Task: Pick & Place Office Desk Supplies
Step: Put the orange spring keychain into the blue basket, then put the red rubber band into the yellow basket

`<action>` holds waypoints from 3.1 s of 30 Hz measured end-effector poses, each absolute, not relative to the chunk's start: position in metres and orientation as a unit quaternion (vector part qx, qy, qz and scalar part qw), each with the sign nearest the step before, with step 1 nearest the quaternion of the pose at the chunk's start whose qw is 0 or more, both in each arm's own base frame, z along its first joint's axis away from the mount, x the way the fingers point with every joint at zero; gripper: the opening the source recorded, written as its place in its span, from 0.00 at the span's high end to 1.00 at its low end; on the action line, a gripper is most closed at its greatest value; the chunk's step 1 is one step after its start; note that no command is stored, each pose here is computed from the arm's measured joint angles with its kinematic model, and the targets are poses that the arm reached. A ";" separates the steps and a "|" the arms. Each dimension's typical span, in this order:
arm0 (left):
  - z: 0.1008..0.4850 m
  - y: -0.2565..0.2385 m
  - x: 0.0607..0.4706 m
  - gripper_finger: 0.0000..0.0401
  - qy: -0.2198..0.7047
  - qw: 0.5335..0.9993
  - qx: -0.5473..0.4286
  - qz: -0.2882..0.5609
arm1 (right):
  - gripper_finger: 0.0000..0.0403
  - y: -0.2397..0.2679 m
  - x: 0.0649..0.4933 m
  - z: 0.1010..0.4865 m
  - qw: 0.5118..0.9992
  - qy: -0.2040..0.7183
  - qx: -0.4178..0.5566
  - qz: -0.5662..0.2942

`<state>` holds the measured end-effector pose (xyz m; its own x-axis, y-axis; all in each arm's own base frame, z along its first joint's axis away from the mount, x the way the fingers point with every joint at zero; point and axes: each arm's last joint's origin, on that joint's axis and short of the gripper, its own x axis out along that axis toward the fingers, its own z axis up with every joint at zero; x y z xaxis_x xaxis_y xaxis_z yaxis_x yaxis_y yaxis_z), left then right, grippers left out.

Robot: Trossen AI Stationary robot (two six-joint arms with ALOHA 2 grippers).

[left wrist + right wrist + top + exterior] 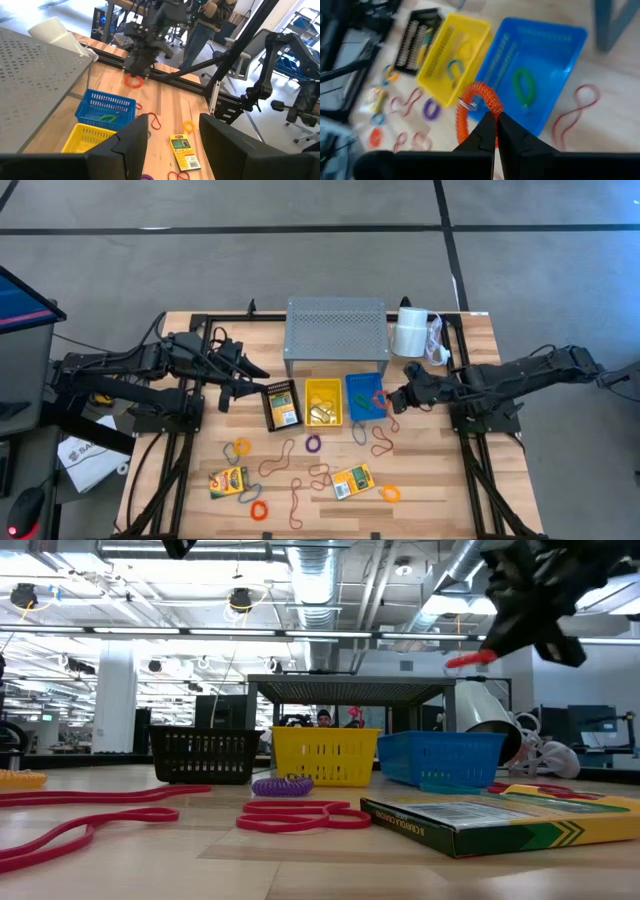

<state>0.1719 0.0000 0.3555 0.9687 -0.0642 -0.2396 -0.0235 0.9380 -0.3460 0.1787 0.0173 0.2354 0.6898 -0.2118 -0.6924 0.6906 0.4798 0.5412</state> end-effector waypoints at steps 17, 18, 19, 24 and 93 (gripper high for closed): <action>0.356 0.001 0.172 0.57 0.120 0.977 -0.174 0.003 | 1.00 -0.023 0.224 0.195 0.790 0.341 0.415 -0.294; 0.356 0.001 0.172 0.57 0.120 0.977 -0.174 0.003 | 1.00 -0.023 0.225 0.193 0.788 0.345 0.415 -0.295; 0.356 0.001 0.172 0.57 0.120 0.977 -0.174 0.003 | 1.00 -0.024 0.226 0.190 0.786 0.350 0.413 -0.298; 0.356 0.001 0.172 0.57 0.120 0.977 -0.174 0.003 | 1.00 -0.023 0.231 0.185 0.786 0.358 0.414 -0.287; 0.355 0.001 0.172 0.57 0.123 0.979 -0.161 0.003 | 0.64 0.040 0.205 0.161 0.697 0.561 0.354 -0.272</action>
<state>0.1720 0.0009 0.3553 0.9698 -0.0328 -0.2417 -0.0464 0.9480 -0.3148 0.2046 0.0400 0.1612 0.2219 0.0173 -0.9749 0.7766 0.6015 0.1874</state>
